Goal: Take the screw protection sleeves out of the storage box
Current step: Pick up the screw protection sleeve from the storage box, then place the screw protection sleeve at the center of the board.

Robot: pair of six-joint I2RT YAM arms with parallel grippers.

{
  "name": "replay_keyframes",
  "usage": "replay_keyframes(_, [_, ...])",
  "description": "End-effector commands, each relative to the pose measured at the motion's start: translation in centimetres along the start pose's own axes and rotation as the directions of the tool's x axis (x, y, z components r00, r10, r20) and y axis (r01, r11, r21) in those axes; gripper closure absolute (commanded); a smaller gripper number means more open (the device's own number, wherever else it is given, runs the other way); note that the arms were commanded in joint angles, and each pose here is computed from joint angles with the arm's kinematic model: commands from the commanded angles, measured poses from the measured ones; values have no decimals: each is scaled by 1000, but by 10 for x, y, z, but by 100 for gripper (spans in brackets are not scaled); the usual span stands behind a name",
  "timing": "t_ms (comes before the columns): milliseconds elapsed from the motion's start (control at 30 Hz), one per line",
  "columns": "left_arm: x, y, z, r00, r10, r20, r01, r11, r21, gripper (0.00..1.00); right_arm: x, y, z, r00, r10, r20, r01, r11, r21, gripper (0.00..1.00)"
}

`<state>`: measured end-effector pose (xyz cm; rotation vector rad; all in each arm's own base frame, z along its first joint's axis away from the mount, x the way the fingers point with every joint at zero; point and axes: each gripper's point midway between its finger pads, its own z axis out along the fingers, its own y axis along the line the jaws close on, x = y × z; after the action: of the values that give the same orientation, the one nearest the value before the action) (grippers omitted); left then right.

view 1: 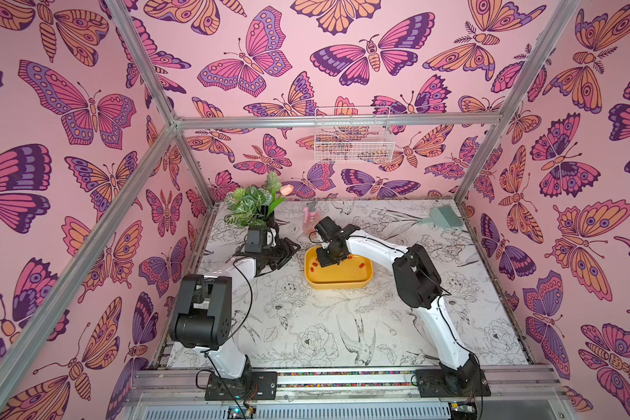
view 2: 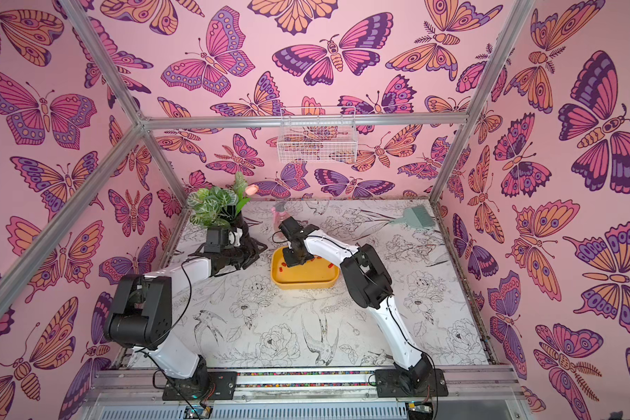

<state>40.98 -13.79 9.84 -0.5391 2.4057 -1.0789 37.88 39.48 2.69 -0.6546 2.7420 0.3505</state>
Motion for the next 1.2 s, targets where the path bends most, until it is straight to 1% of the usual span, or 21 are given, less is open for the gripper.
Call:
replay_keyframes(0, [2, -4, -3, 999, 31, 12, -31, 999, 11, 36, -7, 3, -27, 999, -8, 53, 8, 1000, 1, 98])
replay_keyframes(167, [1, -5, -3, 999, 32, 11, -32, 999, 11, 36, -12, 2, -52, 993, -7, 116, 7, 1000, 1, 100])
replay_keyframes(633, [1, -3, -2, 999, 29, 13, -29, 1000, 6, 36, -2, -1, -96, 983, 1, 183, 1, 1000, -12, 100])
replay_keyframes(933, [2, -4, -1, 1000, 30, 9, -30, 1000, 7, 36, 10, -14, -128, 973, 26, 229, -32, 999, 23, 100])
replay_keyframes(1167, [3, -4, 0, 1000, 28, 1, -28, 1000, 11, 36, 19, -29, -140, 972, 38, 231, -59, 995, 82, 98])
